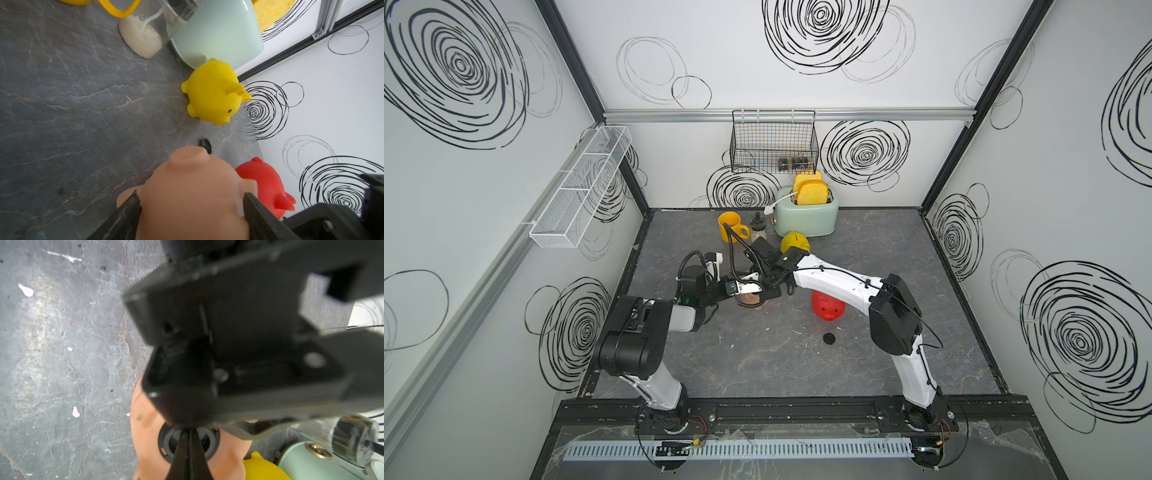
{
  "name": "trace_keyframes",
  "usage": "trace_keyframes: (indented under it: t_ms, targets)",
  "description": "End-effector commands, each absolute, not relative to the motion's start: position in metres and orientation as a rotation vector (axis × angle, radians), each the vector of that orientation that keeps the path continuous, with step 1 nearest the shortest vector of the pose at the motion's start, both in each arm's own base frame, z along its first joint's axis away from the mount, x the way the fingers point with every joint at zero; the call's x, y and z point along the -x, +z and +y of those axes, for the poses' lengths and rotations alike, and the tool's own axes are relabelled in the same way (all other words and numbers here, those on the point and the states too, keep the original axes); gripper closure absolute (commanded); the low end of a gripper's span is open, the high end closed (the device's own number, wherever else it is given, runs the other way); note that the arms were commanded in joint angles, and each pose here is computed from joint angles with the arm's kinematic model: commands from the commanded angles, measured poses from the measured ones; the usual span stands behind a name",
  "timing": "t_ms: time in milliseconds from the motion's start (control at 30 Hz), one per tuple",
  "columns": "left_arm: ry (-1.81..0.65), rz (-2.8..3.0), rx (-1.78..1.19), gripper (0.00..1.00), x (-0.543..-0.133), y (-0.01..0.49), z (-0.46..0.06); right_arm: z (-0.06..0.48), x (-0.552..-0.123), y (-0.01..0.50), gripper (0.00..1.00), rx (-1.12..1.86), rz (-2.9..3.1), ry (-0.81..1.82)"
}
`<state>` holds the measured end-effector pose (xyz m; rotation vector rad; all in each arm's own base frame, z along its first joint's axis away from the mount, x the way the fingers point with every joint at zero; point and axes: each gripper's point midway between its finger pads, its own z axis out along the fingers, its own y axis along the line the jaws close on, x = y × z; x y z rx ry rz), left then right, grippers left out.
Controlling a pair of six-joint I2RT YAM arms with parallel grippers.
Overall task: Close piggy banks
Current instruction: Screw the knob on the piggy bank.
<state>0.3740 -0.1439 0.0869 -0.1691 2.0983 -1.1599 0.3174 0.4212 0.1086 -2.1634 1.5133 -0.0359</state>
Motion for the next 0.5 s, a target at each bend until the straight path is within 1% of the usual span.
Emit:
trace_keyframes:
  t_ms: [0, 200, 467]
  targets:
    - [-1.200, 2.085, 0.130, 0.20, -0.375, 0.092, -0.151, 0.391, -0.304, 0.073, 1.00, 2.328, 1.557, -0.087]
    - [-1.201, 2.087, 0.127, 0.21, -0.375, 0.091, -0.152, 0.395, -0.307, 0.075, 1.00, 2.312, 1.579, -0.064]
    - [-1.206, 2.092, 0.123, 0.22, -0.374, 0.090, -0.154, 0.402, -0.311, 0.082, 1.00, 2.237, 1.679, 0.030]
